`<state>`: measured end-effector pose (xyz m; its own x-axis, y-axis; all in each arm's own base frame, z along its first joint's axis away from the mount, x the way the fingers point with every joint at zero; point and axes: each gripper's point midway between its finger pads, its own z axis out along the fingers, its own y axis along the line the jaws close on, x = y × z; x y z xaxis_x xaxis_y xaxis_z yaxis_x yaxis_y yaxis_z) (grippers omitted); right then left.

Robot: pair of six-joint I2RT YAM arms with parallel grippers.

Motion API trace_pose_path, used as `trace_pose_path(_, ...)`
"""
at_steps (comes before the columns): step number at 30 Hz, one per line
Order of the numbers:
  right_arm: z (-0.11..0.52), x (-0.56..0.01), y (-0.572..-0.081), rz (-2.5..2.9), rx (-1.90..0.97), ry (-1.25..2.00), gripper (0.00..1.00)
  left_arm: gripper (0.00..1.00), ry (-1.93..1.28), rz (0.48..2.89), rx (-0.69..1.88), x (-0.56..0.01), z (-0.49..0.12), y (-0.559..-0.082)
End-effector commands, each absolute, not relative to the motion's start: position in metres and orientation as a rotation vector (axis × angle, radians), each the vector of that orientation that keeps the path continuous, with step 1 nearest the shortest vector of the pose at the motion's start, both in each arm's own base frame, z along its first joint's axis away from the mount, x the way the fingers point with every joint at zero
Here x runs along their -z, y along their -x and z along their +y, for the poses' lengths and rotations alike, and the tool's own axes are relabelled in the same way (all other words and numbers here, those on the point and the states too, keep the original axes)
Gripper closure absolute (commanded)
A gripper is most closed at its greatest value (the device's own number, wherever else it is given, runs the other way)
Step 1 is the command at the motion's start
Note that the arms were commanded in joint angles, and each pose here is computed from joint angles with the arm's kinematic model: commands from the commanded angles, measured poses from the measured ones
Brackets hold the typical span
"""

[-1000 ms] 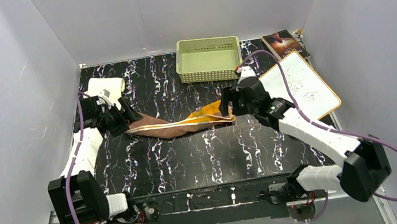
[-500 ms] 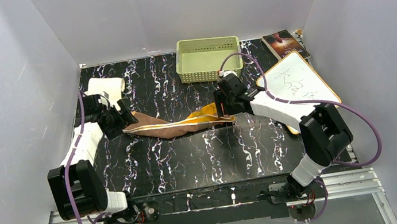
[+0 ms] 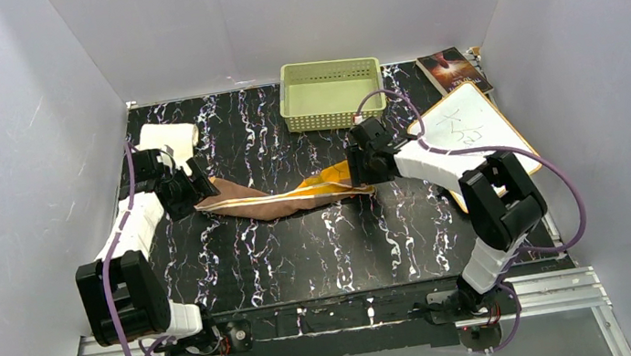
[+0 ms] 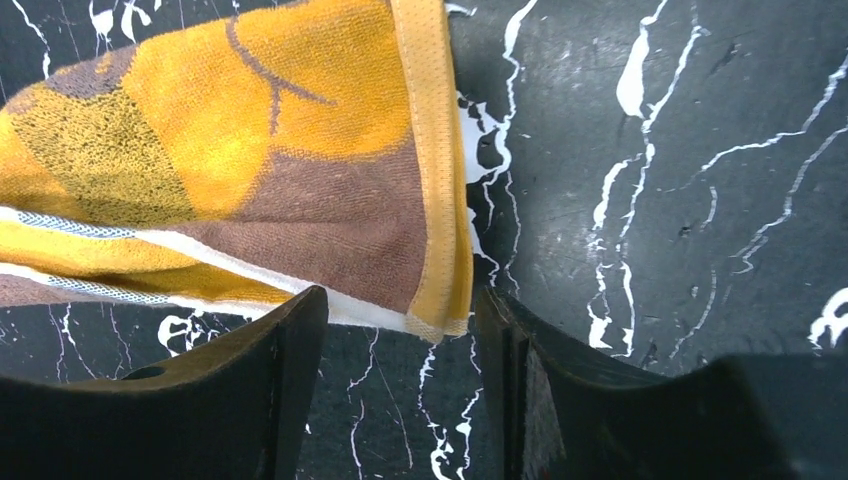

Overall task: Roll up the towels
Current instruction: Flatten out the towel at the center of the board.

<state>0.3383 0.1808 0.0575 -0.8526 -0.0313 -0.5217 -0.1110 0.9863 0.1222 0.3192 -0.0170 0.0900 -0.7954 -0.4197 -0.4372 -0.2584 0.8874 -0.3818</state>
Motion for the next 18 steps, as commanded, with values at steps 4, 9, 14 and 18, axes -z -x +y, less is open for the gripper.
trace_pose_path(4,0.198,-0.06,-0.351,2.556,-0.315,0.07,0.63,0.19,0.475,2.523,0.397,-0.098,-0.015,-0.317)
trace_pose_path(9,0.201,-0.061,-0.351,2.554,-0.346,0.068,1.0,0.19,0.476,2.522,0.384,-0.099,-0.013,-0.318)
trace_pose_path(14,0.214,-0.103,-0.357,2.445,-0.464,0.086,1.0,0.19,0.466,2.471,0.362,-0.113,-0.01,-0.321)
trace_pose_path(18,0.226,-0.183,-0.367,2.228,-0.607,0.083,1.0,0.2,0.42,2.402,0.376,-0.129,-0.015,-0.327)
